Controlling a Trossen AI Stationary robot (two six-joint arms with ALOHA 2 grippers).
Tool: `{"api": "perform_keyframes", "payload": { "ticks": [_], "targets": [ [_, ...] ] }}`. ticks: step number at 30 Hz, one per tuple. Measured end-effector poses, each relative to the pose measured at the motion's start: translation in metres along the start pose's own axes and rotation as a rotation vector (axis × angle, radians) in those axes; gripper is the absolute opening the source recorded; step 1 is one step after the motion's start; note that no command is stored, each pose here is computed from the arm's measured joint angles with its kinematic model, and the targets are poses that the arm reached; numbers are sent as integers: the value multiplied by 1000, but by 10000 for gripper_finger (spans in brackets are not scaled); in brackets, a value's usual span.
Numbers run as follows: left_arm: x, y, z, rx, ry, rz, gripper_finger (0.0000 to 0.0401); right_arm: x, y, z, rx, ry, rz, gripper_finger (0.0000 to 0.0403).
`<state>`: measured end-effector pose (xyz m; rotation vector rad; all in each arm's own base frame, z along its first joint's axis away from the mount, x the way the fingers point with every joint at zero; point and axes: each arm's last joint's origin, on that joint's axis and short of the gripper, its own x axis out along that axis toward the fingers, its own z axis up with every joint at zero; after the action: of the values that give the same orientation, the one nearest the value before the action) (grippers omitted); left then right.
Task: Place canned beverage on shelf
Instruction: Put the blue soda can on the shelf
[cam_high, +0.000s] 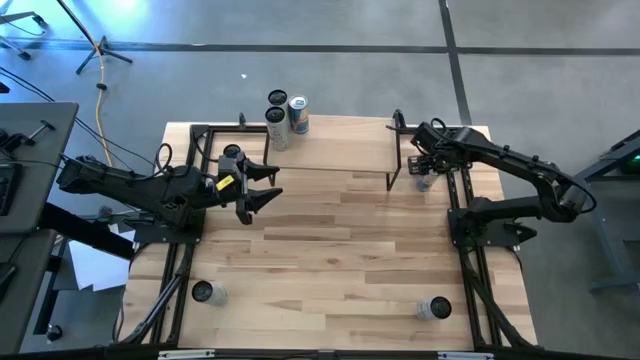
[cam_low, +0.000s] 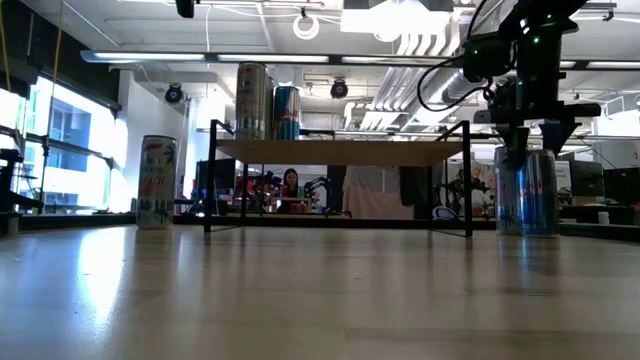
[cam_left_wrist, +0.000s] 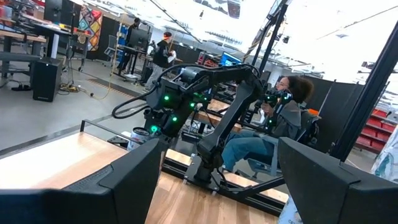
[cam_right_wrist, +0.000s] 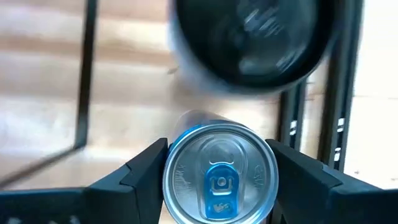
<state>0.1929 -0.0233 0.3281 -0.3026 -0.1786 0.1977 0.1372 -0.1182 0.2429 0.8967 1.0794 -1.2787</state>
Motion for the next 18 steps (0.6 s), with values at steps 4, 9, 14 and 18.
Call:
{"api": "perform_keyframes", "payload": {
  "ticks": [4, 9, 14, 18],
  "targets": [
    [-4, 0, 6, -11, -22, -18, 296, -19, 0, -6, -61, -15, 85, 228],
    [-13, 1, 15, -28, -63, -29, 296, -61, -3, -17, -169, -61, 246, 229],
    [-19, 2, 22, -40, -91, -37, 296, -112, -10, -31, -287, -75, 483, 229],
    [-20, 2, 23, -42, -96, -38, 296, -148, -13, -40, -380, -112, 673, 230]
  ]
}}
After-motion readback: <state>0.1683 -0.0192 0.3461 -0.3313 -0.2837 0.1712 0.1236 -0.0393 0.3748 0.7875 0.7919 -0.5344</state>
